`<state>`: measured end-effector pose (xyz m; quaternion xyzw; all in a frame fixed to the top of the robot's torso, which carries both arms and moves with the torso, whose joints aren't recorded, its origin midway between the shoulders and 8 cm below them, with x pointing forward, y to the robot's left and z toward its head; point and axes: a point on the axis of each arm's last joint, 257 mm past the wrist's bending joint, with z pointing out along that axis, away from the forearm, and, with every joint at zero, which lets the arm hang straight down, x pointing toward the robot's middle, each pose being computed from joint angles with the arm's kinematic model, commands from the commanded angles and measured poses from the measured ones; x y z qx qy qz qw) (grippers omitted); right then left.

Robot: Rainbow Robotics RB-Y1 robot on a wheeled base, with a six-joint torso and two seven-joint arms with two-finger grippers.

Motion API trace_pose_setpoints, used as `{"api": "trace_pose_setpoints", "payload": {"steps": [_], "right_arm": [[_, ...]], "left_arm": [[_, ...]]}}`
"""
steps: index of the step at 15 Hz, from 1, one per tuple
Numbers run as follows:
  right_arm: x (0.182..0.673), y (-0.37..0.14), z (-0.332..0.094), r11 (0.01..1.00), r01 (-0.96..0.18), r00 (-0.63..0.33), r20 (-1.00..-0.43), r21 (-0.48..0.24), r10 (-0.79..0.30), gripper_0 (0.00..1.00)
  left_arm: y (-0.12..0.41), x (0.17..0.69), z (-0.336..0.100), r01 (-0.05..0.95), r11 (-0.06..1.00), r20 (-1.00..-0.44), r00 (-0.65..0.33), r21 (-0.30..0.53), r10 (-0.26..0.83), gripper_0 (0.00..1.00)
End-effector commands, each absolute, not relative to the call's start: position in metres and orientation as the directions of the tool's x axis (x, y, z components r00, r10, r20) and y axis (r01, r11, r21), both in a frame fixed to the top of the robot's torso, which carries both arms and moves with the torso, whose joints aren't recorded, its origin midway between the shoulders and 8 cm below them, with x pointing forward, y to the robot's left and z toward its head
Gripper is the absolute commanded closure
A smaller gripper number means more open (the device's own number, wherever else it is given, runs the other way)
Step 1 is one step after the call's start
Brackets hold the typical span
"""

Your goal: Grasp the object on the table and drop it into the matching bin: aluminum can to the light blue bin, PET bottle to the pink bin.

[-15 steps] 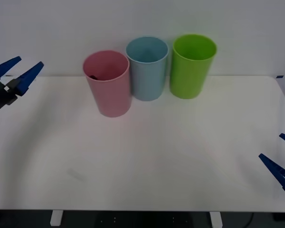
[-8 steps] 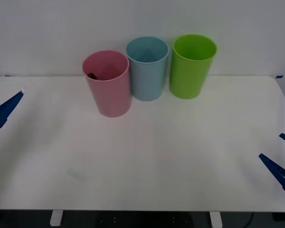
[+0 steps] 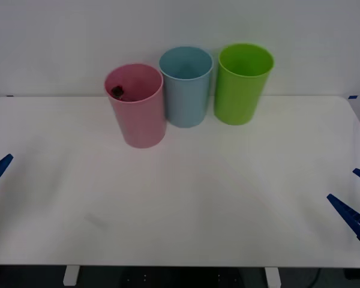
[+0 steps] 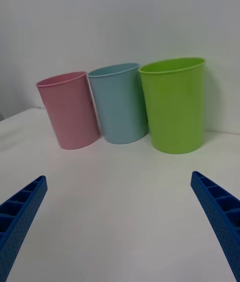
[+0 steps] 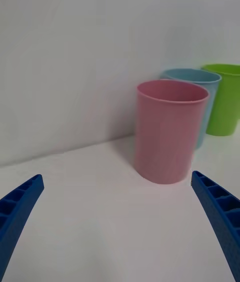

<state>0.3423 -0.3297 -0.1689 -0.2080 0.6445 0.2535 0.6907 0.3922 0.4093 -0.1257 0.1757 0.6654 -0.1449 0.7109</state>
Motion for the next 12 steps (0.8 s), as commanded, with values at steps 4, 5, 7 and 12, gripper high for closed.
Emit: {"api": "trace_pose_setpoints", "payload": {"steps": [4,5,7,12], "right_arm": [[0.342,-0.33,-0.169,0.785,-0.618,0.041,-0.996,0.039,0.082,0.0],[0.342,-0.33,-0.169,0.785,-0.618,0.041,-0.996,0.039,0.082,0.0],[0.342,-0.33,-0.169,0.785,-0.618,0.041,-0.996,0.039,0.082,0.0],[0.342,-0.33,-0.169,0.785,-0.618,0.041,-0.996,0.039,0.082,0.0]], "left_arm": [[0.419,0.358,-0.149,0.444,0.894,-0.998,0.022,0.06,0.056,0.0],[0.42,0.354,-0.15,0.444,0.895,-0.999,0.016,0.049,0.047,0.0],[0.42,0.351,-0.152,0.443,0.896,-1.0,0.007,0.028,0.028,0.0],[0.419,0.35,-0.156,0.441,0.898,-1.0,-0.004,0.013,0.016,0.0]]}}
